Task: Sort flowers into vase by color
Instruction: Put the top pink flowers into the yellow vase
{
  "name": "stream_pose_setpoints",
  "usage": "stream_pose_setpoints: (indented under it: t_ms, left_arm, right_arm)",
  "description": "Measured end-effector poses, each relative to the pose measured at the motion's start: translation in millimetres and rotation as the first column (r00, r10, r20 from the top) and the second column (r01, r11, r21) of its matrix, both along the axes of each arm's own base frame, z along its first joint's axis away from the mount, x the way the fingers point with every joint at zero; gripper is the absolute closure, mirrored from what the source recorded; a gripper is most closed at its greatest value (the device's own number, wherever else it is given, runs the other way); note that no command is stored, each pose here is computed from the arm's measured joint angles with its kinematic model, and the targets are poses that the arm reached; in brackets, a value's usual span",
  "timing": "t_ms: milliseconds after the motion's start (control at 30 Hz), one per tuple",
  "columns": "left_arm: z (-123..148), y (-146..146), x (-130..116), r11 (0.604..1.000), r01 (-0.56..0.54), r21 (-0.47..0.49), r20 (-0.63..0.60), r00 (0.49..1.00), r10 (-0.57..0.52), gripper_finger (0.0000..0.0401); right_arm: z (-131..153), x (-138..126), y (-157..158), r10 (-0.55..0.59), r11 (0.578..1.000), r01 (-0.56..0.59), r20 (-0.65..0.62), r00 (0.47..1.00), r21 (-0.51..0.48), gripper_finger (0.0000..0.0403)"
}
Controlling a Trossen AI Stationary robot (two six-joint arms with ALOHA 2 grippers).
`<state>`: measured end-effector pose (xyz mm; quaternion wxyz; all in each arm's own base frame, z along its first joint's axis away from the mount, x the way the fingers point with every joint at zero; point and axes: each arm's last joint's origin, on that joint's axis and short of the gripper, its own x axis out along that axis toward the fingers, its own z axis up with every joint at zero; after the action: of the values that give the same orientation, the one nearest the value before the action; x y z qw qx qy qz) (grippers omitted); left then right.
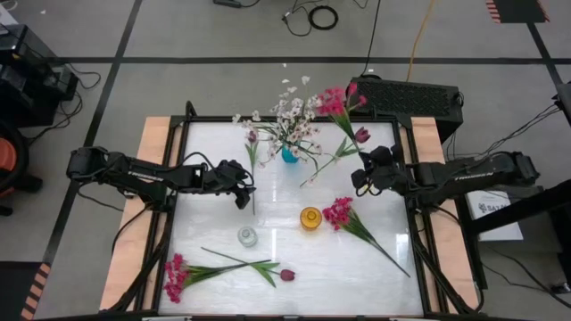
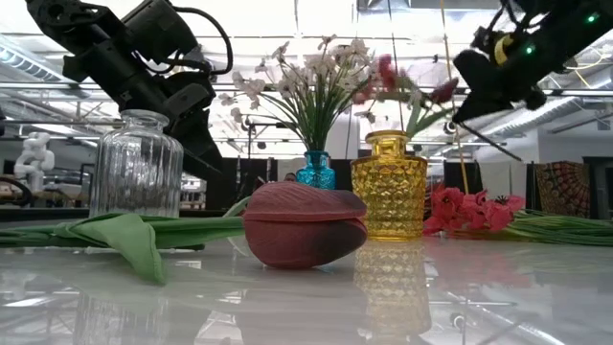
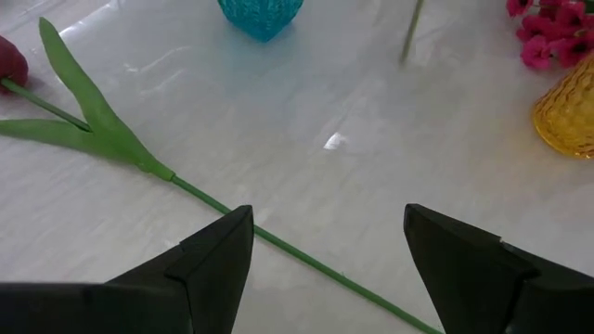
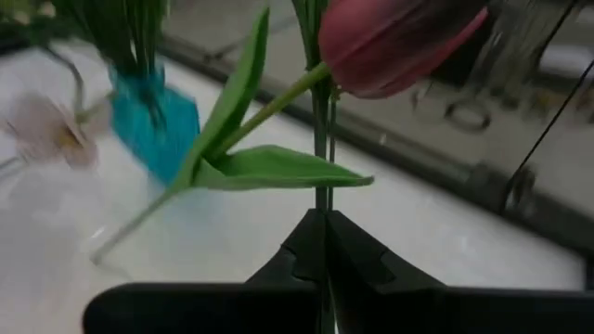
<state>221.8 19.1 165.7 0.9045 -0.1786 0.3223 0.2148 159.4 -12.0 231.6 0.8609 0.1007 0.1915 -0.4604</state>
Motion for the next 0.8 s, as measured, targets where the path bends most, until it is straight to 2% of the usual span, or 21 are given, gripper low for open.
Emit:
stream_pose_setpoints:
  t_ms: [133, 300, 433, 567, 800]
  left_arm:
    - [0, 0, 0, 1.000, 0.001, 0.001, 0.000, 1.000, -0.001, 0.0115]
    - [0, 0, 0, 1.000, 0.004, 0.003, -0.001, 1.000, -0.004, 0.0115]
    - [0, 0, 0, 1.000, 0.003, 0.003, 0.003, 1.000, -0.003, 0.0115]
    - [2, 0, 1, 1.000, 0.004, 0.005, 0.021, 1.000, -0.004, 0.0115]
    - [4, 0, 3, 1.000, 0.005, 0.007, 0.049, 0.999, -0.005, 0.0115]
  right_arm:
    - [16, 2, 6, 0.011, 0.995, -0.011, -0.004, 1.000, -0.099, 0.0402]
    - [40, 1, 9, 0.083, 0.995, -0.084, -0.028, 0.996, -0.044, 0.0402]
    - [53, -2, 11, 0.083, 0.994, -0.090, -0.103, 0.991, -0.067, 0.0402]
    - [61, 6, 19, 0.127, 0.968, -0.161, -0.180, 0.975, -0.190, 0.0402]
    - [67, 19, 35, 0.072, 0.895, -0.182, -0.270, 0.960, -0.407, 0.0402]
